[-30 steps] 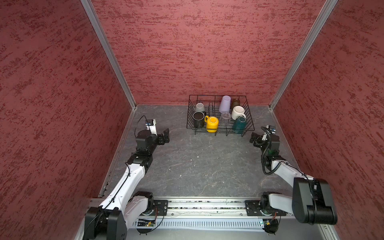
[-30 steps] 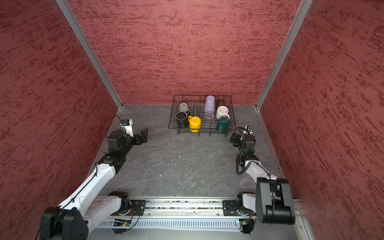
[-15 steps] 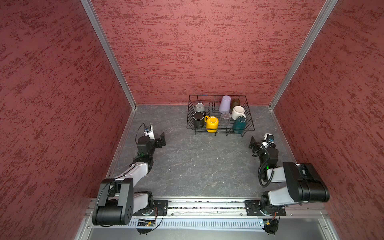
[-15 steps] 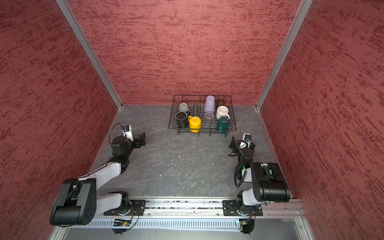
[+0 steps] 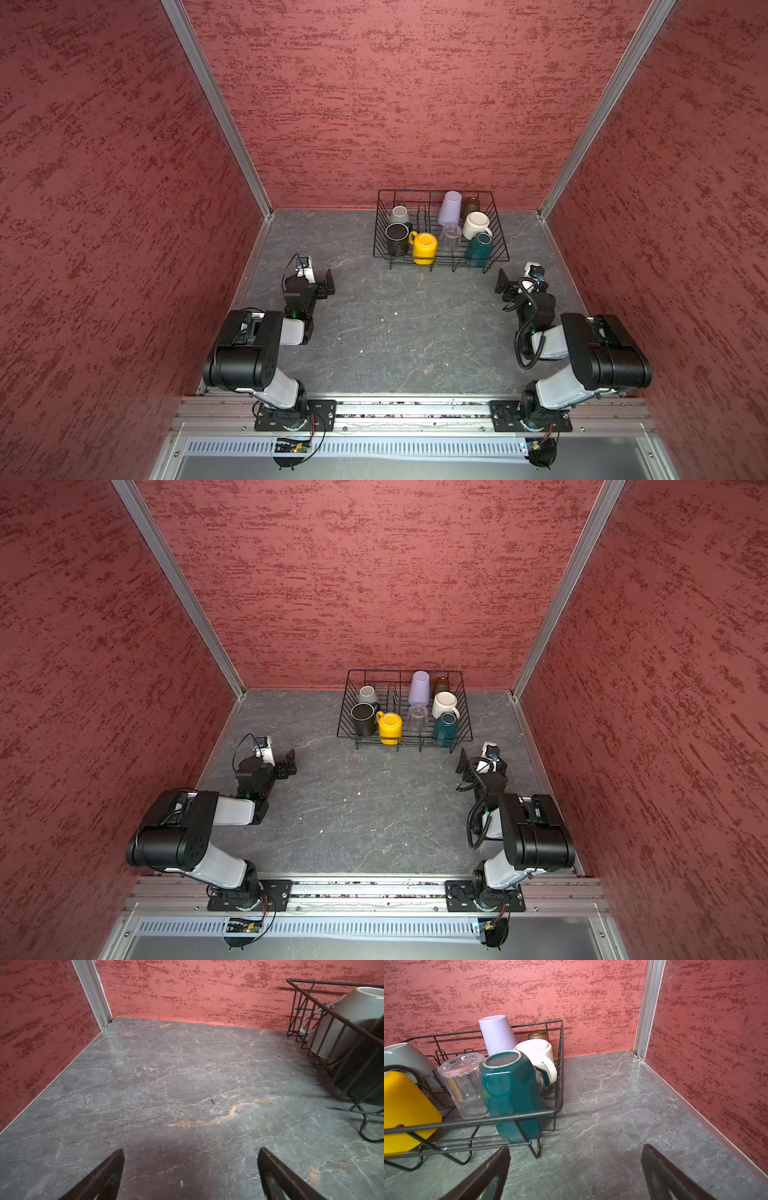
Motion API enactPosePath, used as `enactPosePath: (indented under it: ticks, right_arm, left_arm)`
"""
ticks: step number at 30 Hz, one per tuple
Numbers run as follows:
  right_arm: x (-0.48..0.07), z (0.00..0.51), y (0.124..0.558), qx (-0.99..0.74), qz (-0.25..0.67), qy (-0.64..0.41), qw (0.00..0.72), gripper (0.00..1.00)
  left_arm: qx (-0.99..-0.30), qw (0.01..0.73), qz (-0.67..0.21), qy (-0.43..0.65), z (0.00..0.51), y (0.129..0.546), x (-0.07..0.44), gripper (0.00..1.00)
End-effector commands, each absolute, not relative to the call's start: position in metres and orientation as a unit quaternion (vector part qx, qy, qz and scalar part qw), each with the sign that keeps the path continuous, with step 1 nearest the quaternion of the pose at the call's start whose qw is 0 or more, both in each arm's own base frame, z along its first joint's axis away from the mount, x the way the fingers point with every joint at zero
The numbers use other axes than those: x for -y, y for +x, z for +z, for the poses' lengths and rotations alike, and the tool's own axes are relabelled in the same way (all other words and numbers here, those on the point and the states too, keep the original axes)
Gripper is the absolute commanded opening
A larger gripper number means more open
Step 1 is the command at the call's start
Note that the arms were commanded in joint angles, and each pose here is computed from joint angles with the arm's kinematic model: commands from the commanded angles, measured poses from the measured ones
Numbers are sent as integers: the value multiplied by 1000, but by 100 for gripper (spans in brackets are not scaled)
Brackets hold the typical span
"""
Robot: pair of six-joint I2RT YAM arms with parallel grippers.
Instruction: Load the cups into the dish rack
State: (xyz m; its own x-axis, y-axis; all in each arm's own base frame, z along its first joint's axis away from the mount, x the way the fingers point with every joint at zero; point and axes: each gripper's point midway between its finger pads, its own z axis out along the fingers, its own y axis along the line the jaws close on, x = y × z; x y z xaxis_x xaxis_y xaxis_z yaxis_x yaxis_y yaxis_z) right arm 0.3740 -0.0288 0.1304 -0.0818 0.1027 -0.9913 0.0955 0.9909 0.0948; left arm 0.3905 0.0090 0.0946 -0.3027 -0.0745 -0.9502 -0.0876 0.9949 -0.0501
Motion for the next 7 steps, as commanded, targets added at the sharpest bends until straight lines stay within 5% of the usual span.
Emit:
enactPosePath:
  ticks: [1, 7]
  right_arm:
    - [17, 139, 379, -731, 18, 30, 681, 99]
    - [26, 136, 387, -741, 6, 53, 669, 99]
  left_arm:
    - [-783, 617, 16, -78, 116, 399, -22, 100]
    - [-784, 616, 16, -80, 115, 398, -22, 100]
